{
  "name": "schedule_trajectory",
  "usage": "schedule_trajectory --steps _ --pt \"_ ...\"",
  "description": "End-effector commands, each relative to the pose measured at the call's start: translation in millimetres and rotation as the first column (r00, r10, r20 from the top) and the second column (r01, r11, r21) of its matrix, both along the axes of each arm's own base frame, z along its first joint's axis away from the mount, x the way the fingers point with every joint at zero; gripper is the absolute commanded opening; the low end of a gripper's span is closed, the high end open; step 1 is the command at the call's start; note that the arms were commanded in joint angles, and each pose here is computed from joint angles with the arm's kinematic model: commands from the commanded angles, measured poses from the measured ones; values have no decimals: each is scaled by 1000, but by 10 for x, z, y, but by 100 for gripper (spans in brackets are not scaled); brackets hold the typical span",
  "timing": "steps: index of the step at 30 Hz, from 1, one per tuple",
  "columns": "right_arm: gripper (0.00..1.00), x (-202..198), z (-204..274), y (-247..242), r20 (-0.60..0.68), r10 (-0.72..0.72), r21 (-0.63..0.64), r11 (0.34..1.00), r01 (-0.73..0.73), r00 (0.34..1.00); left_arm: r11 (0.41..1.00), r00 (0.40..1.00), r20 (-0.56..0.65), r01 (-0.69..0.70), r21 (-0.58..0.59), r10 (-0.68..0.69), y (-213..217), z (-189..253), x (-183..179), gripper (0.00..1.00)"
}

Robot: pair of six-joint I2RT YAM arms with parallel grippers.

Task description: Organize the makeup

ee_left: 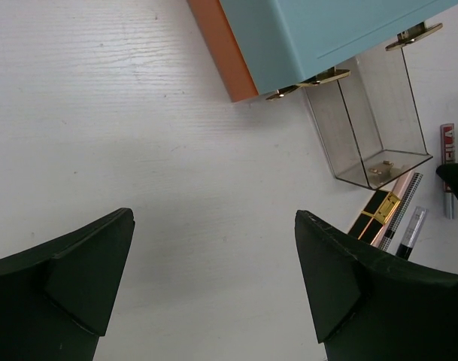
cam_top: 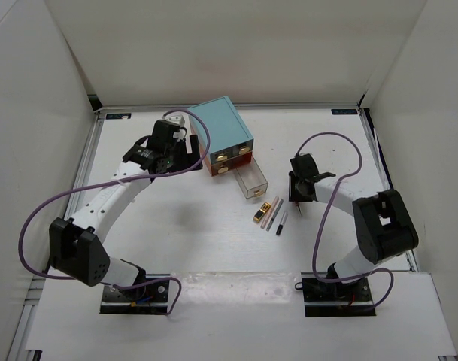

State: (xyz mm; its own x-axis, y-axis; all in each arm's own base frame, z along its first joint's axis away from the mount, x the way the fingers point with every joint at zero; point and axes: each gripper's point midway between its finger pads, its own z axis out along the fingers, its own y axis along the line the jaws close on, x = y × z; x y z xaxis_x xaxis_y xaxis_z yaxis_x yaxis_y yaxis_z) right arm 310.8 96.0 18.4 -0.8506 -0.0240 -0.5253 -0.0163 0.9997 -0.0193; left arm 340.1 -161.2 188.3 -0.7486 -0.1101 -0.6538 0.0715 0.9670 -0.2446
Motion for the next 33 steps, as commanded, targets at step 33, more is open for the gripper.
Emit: schedule_trajectory --steps 33 --pt "0 664 1554 1820 509 485 83 795 -602 711 1000 1000 28 -10 -17 10 102 30 -247 98"
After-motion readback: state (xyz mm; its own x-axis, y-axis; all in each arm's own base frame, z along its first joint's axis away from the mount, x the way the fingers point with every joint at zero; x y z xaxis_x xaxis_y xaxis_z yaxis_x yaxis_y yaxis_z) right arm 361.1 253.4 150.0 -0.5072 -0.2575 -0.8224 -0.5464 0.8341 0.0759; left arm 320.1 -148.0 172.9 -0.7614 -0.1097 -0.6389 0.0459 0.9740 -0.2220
